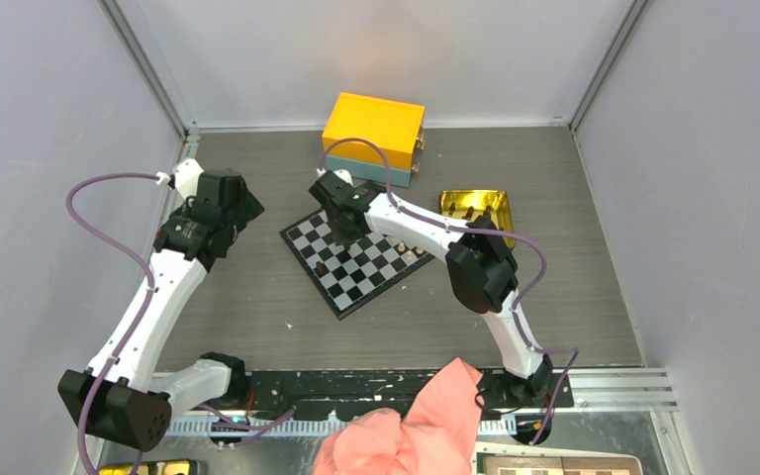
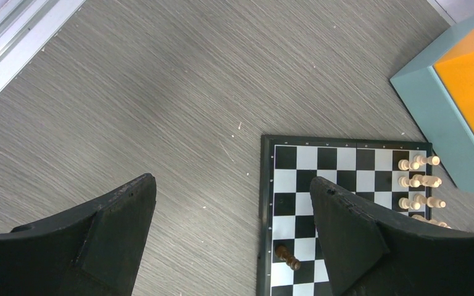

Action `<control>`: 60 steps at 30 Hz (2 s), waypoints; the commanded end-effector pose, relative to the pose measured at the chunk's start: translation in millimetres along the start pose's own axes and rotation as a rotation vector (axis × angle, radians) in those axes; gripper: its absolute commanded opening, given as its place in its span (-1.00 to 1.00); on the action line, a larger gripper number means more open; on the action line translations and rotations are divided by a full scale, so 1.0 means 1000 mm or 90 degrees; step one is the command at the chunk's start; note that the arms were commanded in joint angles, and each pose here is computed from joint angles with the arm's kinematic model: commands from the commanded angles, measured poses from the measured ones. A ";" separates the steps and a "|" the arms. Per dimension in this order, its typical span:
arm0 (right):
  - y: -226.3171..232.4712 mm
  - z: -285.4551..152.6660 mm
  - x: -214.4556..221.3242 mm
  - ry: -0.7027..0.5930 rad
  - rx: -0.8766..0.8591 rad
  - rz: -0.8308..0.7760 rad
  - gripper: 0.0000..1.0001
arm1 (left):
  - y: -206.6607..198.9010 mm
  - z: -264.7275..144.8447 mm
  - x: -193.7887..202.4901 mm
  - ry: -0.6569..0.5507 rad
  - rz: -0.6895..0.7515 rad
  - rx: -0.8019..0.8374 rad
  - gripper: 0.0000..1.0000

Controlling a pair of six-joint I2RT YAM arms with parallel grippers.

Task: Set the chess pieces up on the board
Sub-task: Place the chess piece on the chessboard.

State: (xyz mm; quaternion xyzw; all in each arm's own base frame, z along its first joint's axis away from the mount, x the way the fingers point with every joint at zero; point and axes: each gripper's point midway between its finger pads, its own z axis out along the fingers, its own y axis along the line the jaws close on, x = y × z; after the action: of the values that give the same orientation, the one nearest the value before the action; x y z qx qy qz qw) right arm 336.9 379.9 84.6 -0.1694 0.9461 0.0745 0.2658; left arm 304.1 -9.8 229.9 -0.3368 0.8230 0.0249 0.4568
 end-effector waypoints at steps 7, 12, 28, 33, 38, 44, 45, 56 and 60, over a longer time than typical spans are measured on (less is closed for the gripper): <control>0.022 -0.003 -0.016 -0.015 -0.038 -0.019 -0.99 | -0.001 -0.002 -0.011 -0.026 -0.019 0.007 0.91; 0.030 -0.005 -0.013 -0.009 -0.046 -0.031 -0.99 | -0.001 -0.002 -0.009 -0.023 -0.022 0.007 0.91; 0.039 0.002 0.007 0.011 -0.044 -0.051 -0.74 | 0.001 0.001 -0.004 -0.013 -0.015 0.000 0.92; 0.038 0.001 0.007 0.008 -0.044 -0.055 -0.16 | 0.001 0.002 -0.004 -0.014 -0.012 -0.001 0.92; 0.036 -0.006 -0.001 -0.011 -0.040 -0.064 0.06 | 0.000 0.002 -0.004 -0.014 -0.012 0.000 0.92; 0.037 -0.024 -0.013 -0.043 -0.033 -0.082 0.06 | -0.001 0.002 -0.006 -0.016 -0.014 0.002 0.92; 0.038 -0.028 -0.014 -0.050 -0.030 -0.089 0.06 | -0.001 0.002 -0.005 -0.015 -0.013 0.002 0.92; 0.051 -0.057 -0.021 -0.104 -0.005 -0.156 0.05 | -0.001 0.004 -0.004 -0.012 -0.012 0.001 0.92; 0.052 -0.062 -0.021 -0.109 -0.003 -0.165 0.05 | -0.001 0.003 -0.006 -0.016 -0.013 -0.001 0.92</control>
State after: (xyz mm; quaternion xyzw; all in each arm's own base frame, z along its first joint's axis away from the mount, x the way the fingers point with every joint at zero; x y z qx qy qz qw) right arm 299.3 416.3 94.1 -0.2889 0.9097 0.0380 0.2957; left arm 303.1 -8.5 223.8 -0.3376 0.8258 0.0297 0.4508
